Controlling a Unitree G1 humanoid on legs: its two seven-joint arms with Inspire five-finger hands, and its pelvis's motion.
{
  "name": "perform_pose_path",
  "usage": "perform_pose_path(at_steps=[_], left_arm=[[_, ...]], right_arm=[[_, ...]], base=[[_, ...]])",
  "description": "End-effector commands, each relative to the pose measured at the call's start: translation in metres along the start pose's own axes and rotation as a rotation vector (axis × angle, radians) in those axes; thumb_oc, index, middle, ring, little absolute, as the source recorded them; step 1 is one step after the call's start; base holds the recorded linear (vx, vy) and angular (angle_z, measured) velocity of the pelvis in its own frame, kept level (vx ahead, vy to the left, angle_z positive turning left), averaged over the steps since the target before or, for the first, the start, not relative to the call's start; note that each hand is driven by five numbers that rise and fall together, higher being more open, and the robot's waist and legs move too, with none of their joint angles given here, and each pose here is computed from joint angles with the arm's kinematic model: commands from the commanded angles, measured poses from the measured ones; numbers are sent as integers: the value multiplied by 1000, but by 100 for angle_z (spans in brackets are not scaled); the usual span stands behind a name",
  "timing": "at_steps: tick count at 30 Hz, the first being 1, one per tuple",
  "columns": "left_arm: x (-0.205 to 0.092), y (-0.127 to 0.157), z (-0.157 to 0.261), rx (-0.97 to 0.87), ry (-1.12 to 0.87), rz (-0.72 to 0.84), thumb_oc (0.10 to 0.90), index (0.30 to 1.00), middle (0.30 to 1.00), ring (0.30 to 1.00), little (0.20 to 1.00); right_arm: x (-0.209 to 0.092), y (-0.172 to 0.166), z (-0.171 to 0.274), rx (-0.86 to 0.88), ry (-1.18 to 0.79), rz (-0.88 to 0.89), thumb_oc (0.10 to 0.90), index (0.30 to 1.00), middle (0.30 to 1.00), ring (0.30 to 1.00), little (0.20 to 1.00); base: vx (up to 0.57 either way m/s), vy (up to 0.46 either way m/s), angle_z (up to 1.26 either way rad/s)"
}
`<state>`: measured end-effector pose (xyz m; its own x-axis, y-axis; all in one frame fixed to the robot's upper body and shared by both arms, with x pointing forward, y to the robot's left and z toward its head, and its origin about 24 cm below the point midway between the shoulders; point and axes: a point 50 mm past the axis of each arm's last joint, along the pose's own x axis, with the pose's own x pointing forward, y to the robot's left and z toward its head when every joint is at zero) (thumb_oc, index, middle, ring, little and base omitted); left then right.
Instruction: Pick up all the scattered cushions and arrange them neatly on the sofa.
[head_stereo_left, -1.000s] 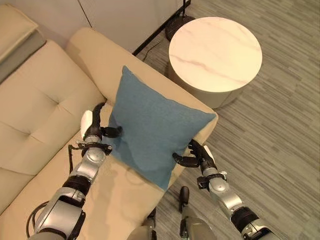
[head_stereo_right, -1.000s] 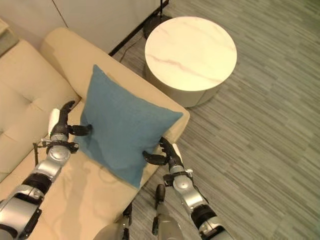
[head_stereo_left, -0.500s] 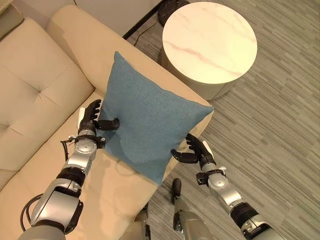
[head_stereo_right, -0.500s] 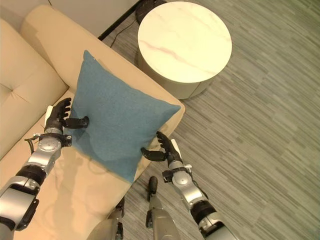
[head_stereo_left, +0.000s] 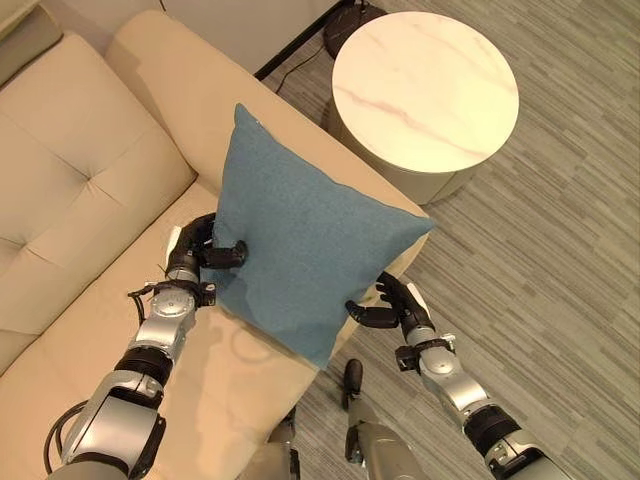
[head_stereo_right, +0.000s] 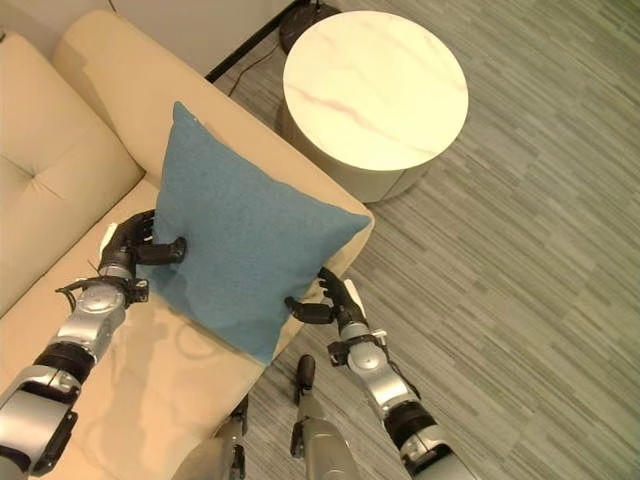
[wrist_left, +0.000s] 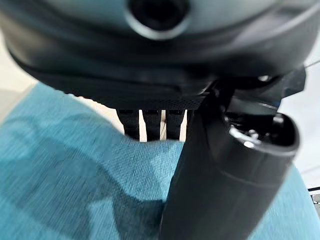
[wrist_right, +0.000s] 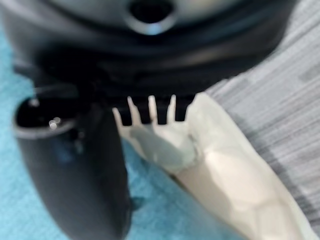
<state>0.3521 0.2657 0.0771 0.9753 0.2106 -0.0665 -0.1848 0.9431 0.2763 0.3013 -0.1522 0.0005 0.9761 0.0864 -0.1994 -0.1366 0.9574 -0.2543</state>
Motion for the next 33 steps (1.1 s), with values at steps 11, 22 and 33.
perform_pose_path(at_steps=[11, 22, 33], left_arm=[[-1, -42, 22, -102, -118, -156, 400, 300, 300, 300, 300], [-48, -84, -25, -355, -34, -218, 400, 300, 300, 300, 300], [-83, -92, -59, -383, 63, -262, 400, 300, 300, 300, 300]], right_arm=[[9, 21, 49, 76, -215, 62, 800, 900, 900, 900, 900], [-8, 35, 42, 178, -215, 112, 400, 300, 300, 300, 300], [-29, 15, 11, 198, -137, 70, 400, 300, 300, 300, 300]], base=[[-11, -9, 0], [-8, -12, 12], [43, 22, 2]])
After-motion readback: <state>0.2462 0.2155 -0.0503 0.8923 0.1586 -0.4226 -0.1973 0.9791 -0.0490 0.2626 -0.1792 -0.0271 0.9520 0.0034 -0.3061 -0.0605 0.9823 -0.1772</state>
